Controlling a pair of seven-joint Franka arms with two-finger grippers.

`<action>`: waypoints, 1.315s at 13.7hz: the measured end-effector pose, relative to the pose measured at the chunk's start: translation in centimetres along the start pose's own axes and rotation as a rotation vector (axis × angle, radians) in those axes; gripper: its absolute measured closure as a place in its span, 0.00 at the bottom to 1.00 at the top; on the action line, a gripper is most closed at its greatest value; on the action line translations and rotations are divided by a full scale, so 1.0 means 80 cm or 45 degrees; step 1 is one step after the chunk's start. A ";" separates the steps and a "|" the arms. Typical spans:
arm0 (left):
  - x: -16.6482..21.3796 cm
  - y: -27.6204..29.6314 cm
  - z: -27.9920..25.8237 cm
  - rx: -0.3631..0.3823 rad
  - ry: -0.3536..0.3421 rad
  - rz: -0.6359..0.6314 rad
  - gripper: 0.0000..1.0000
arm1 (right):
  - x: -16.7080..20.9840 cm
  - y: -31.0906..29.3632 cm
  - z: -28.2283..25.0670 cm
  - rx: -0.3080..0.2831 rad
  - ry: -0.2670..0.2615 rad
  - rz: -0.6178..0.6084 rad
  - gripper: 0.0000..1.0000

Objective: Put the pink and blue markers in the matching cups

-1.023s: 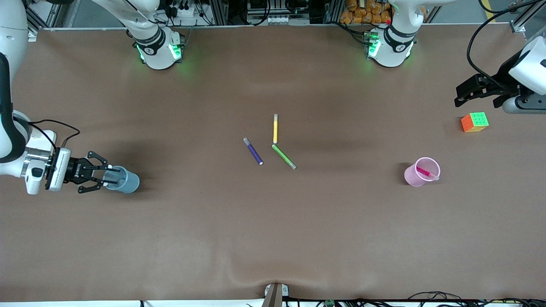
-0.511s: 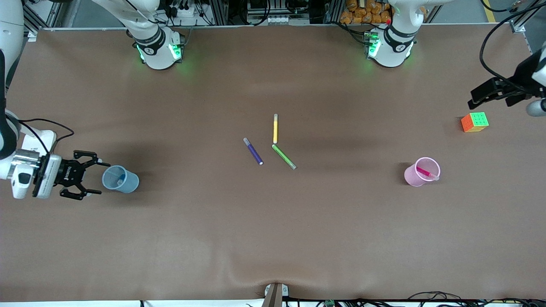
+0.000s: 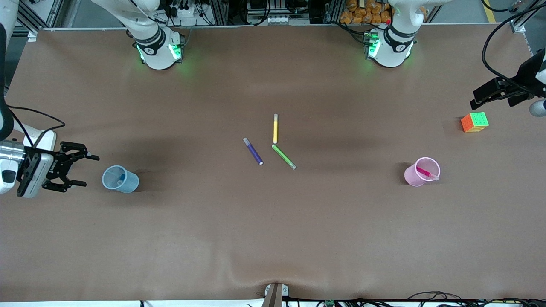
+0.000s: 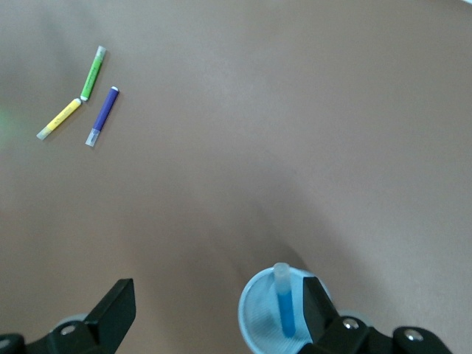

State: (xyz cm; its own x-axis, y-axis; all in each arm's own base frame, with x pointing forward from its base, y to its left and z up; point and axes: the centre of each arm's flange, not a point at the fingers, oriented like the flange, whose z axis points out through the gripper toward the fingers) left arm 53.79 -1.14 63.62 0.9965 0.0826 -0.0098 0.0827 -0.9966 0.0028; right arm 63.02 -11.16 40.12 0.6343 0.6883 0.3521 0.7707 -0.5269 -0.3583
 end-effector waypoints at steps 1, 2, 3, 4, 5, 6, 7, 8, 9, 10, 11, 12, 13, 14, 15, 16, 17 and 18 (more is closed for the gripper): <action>0.000 0.000 0.000 0.000 0.000 0.000 0.00 | 0.010 -0.015 -0.009 0.002 -0.033 0.023 0.00; 0.000 0.000 0.000 0.000 0.000 0.000 0.00 | 0.017 -0.030 -0.021 -0.003 -0.065 0.039 0.00; 0.000 0.000 0.000 0.000 0.000 0.001 0.00 | 0.020 -0.043 -0.035 -0.016 -0.101 0.053 0.00; 0.000 0.001 0.000 0.000 -0.001 0.001 0.00 | 0.019 -0.055 -0.049 -0.026 -0.139 0.080 0.00; 0.001 0.001 0.001 0.000 -0.002 0.002 0.00 | 0.019 -0.068 -0.062 -0.033 -0.172 0.113 0.00; 0.001 0.002 0.001 0.000 -0.002 0.004 0.00 | 0.022 -0.081 -0.073 -0.045 -0.204 0.140 0.00; 0.002 0.003 0.002 0.000 -0.003 0.005 0.00 | 0.028 -0.096 -0.082 -0.062 -0.238 0.162 0.00; 0.003 0.003 0.004 0.000 -0.006 0.006 0.00 | 0.038 -0.113 -0.089 -0.082 -0.269 0.193 0.00; 0.004 0.004 0.006 0.000 -0.010 0.008 0.00 | 0.048 -0.129 -0.094 -0.101 -0.290 0.234 0.00; 0.006 0.005 0.007 0.000 -0.013 0.009 0.00 | 0.057 -0.142 -0.099 -0.120 -0.300 0.272 0.00; 0.007 0.005 0.008 0.000 -0.014 0.010 0.00 | 0.062 -0.153 -0.105 -0.143 -0.305 0.310 0.00; 0.007 0.006 0.009 0.000 -0.015 0.012 0.00 | 0.065 -0.161 -0.111 -0.168 -0.308 0.349 0.00; 0.007 0.008 0.009 0.000 -0.015 0.014 0.00 | 0.068 -0.169 -0.117 -0.194 -0.314 0.399 0.00; 0.007 0.009 0.008 0.000 -0.014 0.016 0.00 | 0.073 -0.179 -0.121 -0.218 -0.319 0.469 0.00; 0.007 0.009 0.008 0.000 -0.014 0.016 0.00 | 0.078 -0.189 -0.123 -0.246 -0.330 0.550 0.00; 0.007 0.009 0.008 0.000 -0.013 0.016 0.00 | 0.085 -0.200 -0.125 -0.293 -0.348 0.628 0.00; 0.007 0.009 0.008 0.000 -0.013 0.016 0.00 | 0.093 -0.211 -0.127 -0.347 -0.363 0.697 0.00; 0.007 0.009 0.008 0.000 -0.013 0.016 0.00 | 0.100 -0.221 -0.129 -0.396 -0.372 0.755 0.00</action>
State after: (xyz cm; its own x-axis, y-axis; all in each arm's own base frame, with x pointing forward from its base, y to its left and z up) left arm 54.40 -1.79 62.99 0.9973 0.0699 -0.0202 0.0700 -0.9975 0.0033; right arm 55.09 -1.47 58.16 0.9417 0.3253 -0.0858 0.3120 -0.9398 -0.1393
